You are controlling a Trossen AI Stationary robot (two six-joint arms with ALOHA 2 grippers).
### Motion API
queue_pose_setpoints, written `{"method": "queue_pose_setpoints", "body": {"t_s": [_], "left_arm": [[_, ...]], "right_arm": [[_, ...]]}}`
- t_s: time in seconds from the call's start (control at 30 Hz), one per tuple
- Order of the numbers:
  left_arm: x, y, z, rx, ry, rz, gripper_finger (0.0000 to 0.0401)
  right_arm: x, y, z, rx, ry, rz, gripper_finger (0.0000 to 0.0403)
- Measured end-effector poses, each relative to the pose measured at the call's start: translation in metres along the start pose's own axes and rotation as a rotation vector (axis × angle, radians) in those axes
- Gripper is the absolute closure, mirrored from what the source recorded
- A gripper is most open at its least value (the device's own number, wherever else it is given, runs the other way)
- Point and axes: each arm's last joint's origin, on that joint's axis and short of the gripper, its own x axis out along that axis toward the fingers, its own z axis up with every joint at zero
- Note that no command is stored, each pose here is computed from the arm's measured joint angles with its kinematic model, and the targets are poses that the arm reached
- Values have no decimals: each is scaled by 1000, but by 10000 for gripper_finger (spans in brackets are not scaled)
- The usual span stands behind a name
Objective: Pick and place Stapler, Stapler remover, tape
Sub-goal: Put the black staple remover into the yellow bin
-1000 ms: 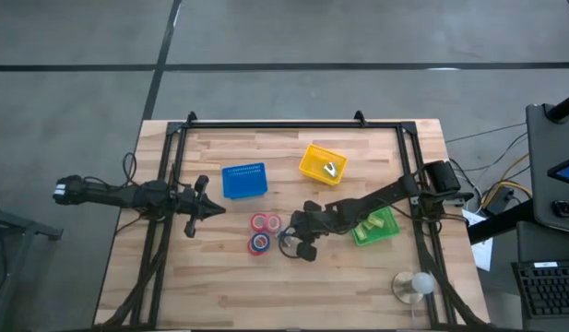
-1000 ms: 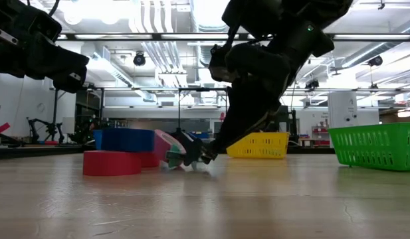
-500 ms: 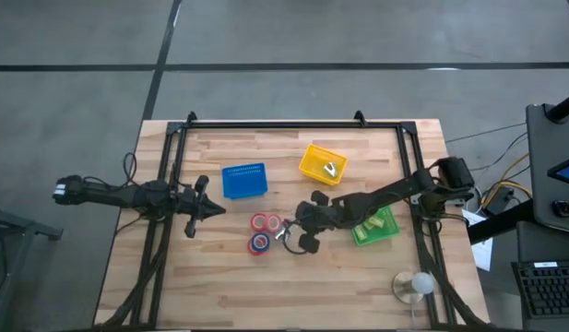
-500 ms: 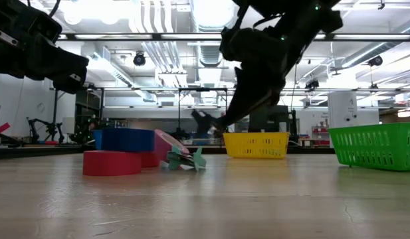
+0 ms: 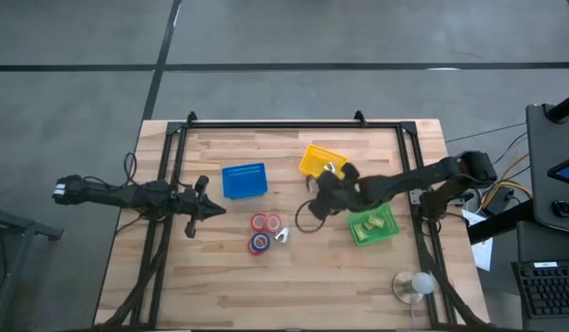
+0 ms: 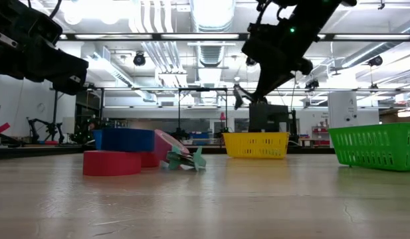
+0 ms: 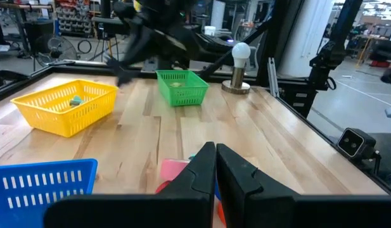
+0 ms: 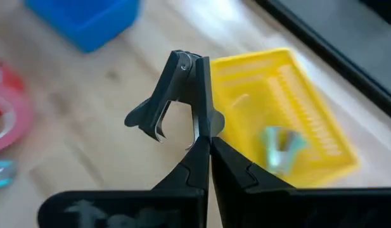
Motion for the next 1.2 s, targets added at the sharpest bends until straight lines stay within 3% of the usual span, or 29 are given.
{"method": "queue_pose_setpoints", "body": {"t_s": [0.37, 0.57, 1.2], "left_arm": [[0, 0, 0, 0, 4, 0, 385], [0, 0, 0, 0, 5, 0, 385], [0, 0, -1, 0, 8, 1, 385]], "right_arm": [[35, -53, 28, 149, 59, -128, 394], [67, -70, 30, 181, 165, -102, 394], [103, -68, 33, 187, 227, -113, 394]]}}
